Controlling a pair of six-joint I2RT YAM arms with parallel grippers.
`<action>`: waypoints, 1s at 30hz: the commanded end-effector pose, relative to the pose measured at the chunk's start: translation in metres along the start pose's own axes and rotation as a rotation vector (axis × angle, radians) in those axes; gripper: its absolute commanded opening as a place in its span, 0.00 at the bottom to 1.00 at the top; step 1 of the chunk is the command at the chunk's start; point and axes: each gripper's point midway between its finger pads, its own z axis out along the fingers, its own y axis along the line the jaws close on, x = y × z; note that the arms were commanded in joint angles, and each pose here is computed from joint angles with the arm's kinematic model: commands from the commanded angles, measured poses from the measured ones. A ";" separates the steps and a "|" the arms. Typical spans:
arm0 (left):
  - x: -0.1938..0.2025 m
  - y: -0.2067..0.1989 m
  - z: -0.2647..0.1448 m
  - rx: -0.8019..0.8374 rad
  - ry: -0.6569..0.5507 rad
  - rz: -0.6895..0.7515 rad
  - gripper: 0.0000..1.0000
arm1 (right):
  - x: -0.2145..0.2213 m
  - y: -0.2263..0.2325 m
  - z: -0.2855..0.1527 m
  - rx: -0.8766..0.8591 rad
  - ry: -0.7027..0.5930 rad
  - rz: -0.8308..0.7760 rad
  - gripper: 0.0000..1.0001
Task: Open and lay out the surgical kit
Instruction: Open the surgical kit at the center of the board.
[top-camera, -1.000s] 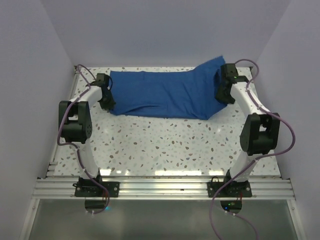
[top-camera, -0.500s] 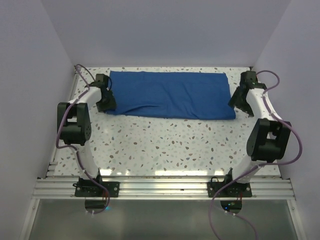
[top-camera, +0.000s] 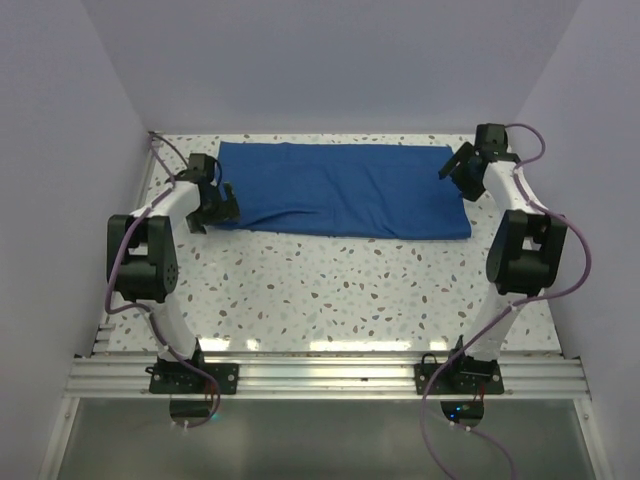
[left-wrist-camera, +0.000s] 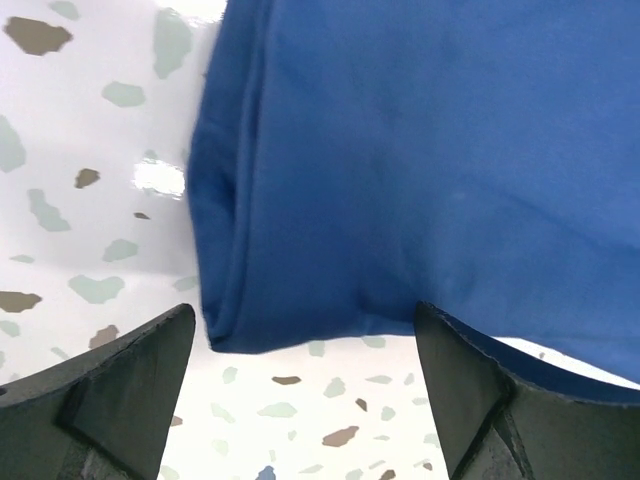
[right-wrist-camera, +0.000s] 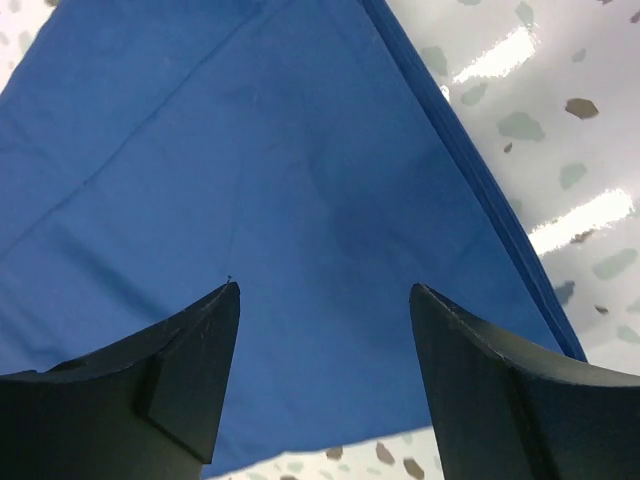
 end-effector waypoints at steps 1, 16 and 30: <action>-0.009 -0.026 -0.022 0.104 -0.048 -0.006 0.93 | -0.026 0.021 0.017 -0.022 -0.066 0.073 0.72; -0.025 -0.022 -0.038 -0.013 -0.097 0.034 0.94 | -0.041 0.074 -0.011 -0.050 -0.340 0.044 0.68; -0.037 -0.050 -0.017 0.021 -0.069 0.035 0.93 | -0.064 0.087 0.069 0.199 -0.334 -0.134 0.79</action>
